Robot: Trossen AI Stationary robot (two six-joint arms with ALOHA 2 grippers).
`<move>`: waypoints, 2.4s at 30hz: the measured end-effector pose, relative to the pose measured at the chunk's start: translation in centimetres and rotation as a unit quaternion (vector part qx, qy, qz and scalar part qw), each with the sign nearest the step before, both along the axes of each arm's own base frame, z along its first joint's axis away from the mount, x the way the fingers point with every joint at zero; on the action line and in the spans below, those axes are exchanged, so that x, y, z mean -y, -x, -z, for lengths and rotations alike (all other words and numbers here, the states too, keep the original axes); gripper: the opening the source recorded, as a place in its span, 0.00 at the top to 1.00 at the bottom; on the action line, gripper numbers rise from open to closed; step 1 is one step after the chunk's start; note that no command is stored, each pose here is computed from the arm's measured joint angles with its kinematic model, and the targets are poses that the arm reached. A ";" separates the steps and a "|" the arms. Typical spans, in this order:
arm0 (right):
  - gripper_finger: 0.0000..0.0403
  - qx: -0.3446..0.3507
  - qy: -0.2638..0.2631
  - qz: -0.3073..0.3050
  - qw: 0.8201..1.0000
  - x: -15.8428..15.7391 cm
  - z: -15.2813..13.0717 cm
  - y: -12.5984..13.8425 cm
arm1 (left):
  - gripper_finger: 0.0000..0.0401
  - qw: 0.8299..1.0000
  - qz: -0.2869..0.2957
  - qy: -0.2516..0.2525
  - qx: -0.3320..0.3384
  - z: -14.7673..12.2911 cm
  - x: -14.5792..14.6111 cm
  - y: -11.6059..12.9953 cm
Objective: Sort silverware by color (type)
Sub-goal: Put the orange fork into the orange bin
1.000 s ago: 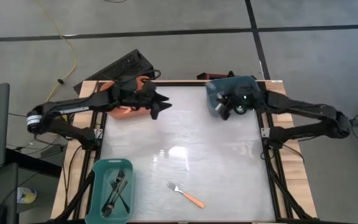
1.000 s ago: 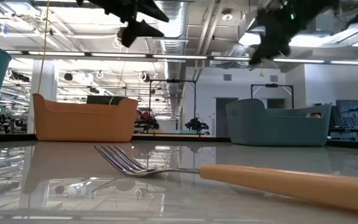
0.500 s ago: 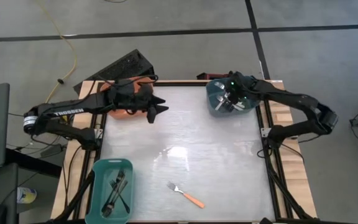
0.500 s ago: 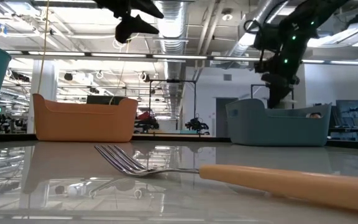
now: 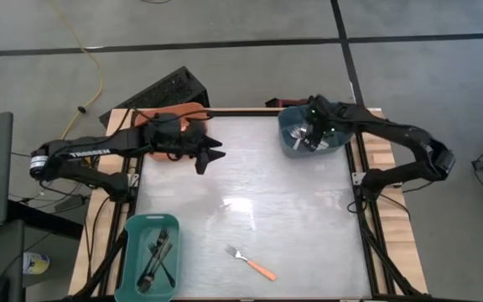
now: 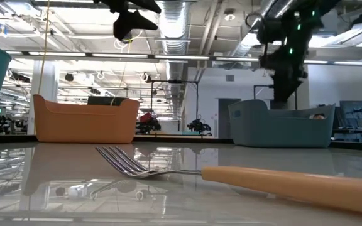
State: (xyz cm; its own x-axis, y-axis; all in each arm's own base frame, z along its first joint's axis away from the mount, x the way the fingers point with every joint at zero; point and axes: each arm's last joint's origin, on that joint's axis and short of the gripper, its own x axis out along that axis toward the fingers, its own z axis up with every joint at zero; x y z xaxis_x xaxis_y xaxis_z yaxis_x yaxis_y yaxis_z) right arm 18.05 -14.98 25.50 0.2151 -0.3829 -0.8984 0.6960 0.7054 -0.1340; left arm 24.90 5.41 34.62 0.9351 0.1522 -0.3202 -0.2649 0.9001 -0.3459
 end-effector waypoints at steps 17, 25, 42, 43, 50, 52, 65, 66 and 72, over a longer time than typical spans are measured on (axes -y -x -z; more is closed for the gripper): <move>0.32 0.337 -0.116 -0.161 0.920 -15.8 -7.7 -7.9 | 0.51 0.994 0.029 -0.095 -0.039 -1.7 1.5 5.1; 0.32 0.339 -0.150 -0.257 0.892 -28.2 -3.5 -12.6 | 0.51 0.987 0.089 -0.111 -0.079 -0.9 2.3 5.2; 0.32 0.076 -0.277 -0.168 0.943 -38.3 6.1 -18.2 | 0.51 0.981 0.140 -0.111 -0.078 -0.7 2.6 5.1; 0.32 0.070 -0.278 -0.170 0.943 -38.7 6.6 -18.5 | 0.51 0.981 0.140 -0.111 -0.079 -0.7 2.6 5.1; 0.32 0.011 -0.244 -0.165 0.956 -39.9 9.5 -19.6 | 0.51 0.980 0.141 -0.109 -0.083 -0.6 2.6 5.2; 0.32 0.001 -0.230 -0.161 0.960 -40.1 10.1 -19.9 | 0.51 0.980 0.141 -0.109 -0.083 -0.6 2.6 5.2; 0.71 -0.062 -0.130 -0.159 0.977 -42.6 14.0 -19.3 | 0.51 0.980 0.140 -0.100 -0.095 -0.4 2.6 5.3; 0.77 -0.060 -0.128 -0.155 0.978 -42.8 14.1 -19.2 | 0.51 0.980 0.140 -0.100 -0.095 -0.4 2.6 5.3; 0.81 -0.028 -0.091 -0.133 0.987 -42.6 12.4 -18.6 | 0.51 0.981 0.139 -0.099 -0.095 -0.4 2.6 5.3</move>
State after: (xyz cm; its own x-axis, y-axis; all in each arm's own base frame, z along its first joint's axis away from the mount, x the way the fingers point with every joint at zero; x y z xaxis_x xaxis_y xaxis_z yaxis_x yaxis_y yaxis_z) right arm 36.62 27.65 13.12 0.2346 -0.1501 -0.9605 0.4788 0.8777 -0.0202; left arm 19.62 2.82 35.05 0.8753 -0.0239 -0.4829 -0.0418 0.9913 -0.1248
